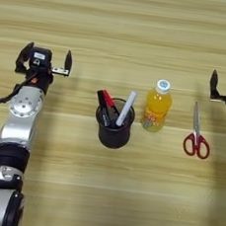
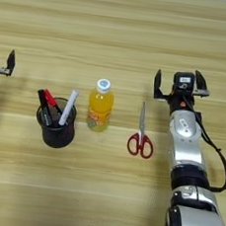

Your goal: Move the objects on the table

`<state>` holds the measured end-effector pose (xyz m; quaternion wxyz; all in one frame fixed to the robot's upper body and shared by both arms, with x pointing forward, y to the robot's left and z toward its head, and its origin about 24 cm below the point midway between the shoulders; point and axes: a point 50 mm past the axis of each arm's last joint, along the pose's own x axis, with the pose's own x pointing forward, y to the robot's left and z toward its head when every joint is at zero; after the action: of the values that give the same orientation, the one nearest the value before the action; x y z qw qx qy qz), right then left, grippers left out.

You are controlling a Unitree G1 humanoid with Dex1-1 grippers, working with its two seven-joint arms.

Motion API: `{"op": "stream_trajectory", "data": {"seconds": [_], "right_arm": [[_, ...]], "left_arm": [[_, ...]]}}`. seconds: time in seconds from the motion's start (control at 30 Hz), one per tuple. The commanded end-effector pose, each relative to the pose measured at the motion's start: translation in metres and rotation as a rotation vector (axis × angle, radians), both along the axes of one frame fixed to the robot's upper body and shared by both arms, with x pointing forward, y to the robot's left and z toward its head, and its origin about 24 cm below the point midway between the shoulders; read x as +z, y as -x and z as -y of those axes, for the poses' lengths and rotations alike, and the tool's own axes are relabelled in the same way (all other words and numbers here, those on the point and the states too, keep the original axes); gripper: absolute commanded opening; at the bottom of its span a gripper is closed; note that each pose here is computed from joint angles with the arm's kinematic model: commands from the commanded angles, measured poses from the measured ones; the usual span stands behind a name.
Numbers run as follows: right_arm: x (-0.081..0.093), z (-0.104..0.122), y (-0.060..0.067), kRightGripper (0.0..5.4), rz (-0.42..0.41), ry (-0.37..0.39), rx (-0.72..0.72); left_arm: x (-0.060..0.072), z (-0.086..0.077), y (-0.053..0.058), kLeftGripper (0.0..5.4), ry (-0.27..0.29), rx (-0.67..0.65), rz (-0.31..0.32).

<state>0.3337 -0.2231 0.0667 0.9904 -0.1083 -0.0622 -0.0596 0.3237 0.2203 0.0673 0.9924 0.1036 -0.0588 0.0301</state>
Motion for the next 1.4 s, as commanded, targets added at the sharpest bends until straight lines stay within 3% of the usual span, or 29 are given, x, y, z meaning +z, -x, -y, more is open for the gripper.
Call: {"op": "stream_trajectory", "data": {"seconds": [0.03, 0.4, 0.63, 0.7, 0.8, 0.87, 1.03, 1.2, 1.4], "right_arm": [[0.007, 0.000, -0.004, 5.40, 0.022, 0.013, 0.005], [0.009, -0.001, -0.003, 5.40, 0.039, 0.009, 0.005], [0.029, -0.006, 0.005, 5.40, 0.216, -0.007, 0.072], [0.037, -0.010, 0.008, 5.40, 0.276, -0.048, 0.107], [0.053, -0.023, 0.018, 5.40, 0.410, -0.089, 0.245], [0.059, -0.032, 0.025, 5.40, 0.452, -0.114, 0.341], [0.055, -0.053, 0.037, 5.40, 0.429, -0.157, 0.578], [0.045, -0.070, 0.048, 5.40, 0.337, -0.205, 0.784], [0.026, -0.081, 0.053, 5.40, 0.209, -0.150, 0.875]], "left_arm": [[0.005, -0.001, -0.002, 5.38, -0.025, -0.006, 0.019], [0.005, -0.001, -0.002, 5.38, -0.026, -0.007, 0.020], [0.005, 0.001, -0.002, 5.38, -0.026, -0.007, 0.023], [0.005, 0.001, -0.001, 5.38, -0.026, -0.007, 0.024], [0.005, 0.001, -0.001, 5.38, -0.026, -0.007, 0.024], [0.005, 0.002, -0.002, 5.38, -0.026, -0.007, 0.023], [0.004, 0.003, -0.002, 5.38, -0.025, -0.007, 0.022], [0.004, 0.003, -0.002, 5.38, -0.025, -0.007, 0.023], [0.004, 0.003, -0.002, 5.38, -0.025, -0.008, 0.023]]}}
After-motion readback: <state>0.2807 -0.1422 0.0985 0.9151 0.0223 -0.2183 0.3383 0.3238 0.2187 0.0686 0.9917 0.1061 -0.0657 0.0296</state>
